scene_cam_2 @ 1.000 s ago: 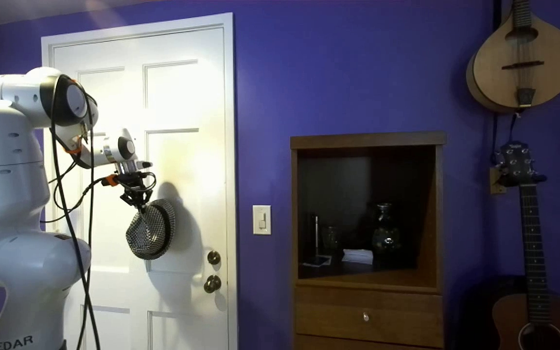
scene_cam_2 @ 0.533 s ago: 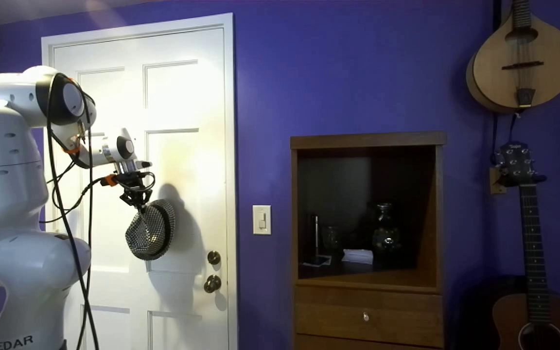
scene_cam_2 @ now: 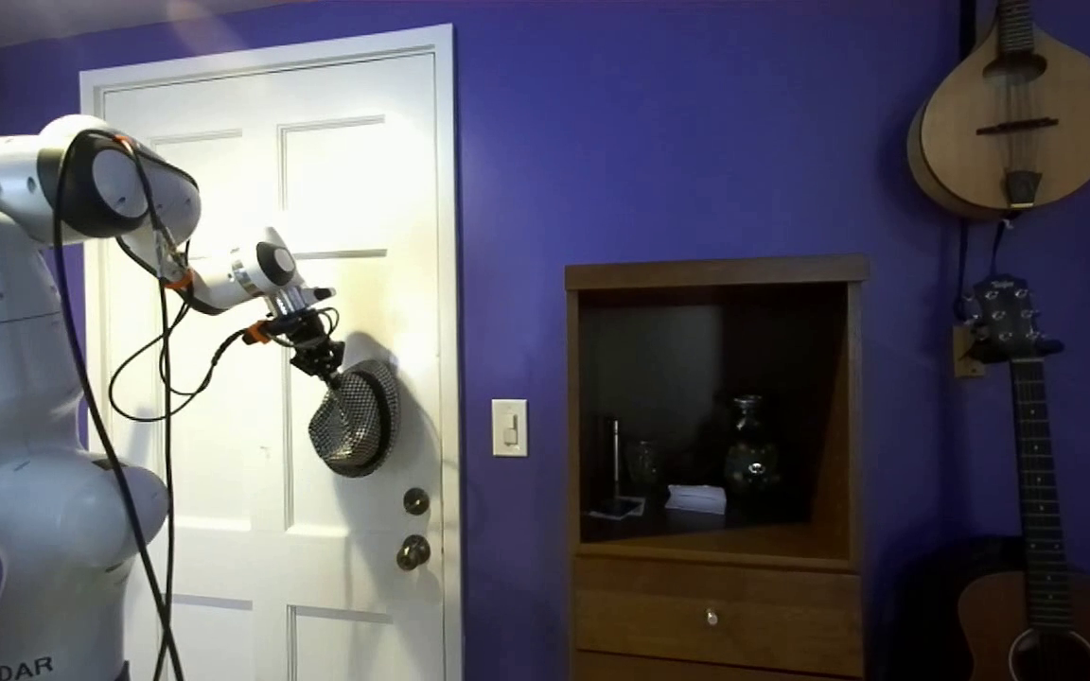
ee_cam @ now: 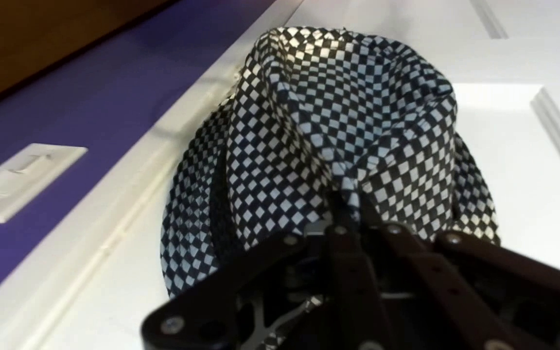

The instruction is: Put the hat on top of the shelf

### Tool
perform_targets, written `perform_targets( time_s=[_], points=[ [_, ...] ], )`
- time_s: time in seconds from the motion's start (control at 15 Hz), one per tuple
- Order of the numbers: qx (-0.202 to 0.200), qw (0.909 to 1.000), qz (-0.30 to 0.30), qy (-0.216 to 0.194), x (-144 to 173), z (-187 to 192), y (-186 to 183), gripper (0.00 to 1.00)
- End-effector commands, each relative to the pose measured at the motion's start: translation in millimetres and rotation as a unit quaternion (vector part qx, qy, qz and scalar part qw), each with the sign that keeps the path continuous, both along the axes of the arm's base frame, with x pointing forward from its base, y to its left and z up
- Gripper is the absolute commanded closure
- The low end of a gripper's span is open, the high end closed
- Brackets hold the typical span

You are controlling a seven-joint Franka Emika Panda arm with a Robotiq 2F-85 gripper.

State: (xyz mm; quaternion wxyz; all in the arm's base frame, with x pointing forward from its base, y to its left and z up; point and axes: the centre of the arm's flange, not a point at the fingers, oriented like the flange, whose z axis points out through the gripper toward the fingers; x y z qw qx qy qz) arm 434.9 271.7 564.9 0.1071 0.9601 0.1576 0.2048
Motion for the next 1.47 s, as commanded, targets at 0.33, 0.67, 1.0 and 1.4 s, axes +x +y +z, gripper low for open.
perform_targets(
  time_s=[0.33, 0.67, 1.0, 1.4],
  points=[
    [-0.011, 0.9738, -0.191, -0.124, 16.3, 112.3, -93.1, 0.98],
    [0.009, 0.9724, -0.197, -0.125, 17.8, 114.3, -106.5, 0.93],
    [0.009, 0.9639, -0.226, -0.140, 25.3, 120.4, -109.5, 0.98],
    [-0.004, 0.9084, -0.362, -0.210, 69.8, 156.3, -172.1, 0.98]
  ],
)
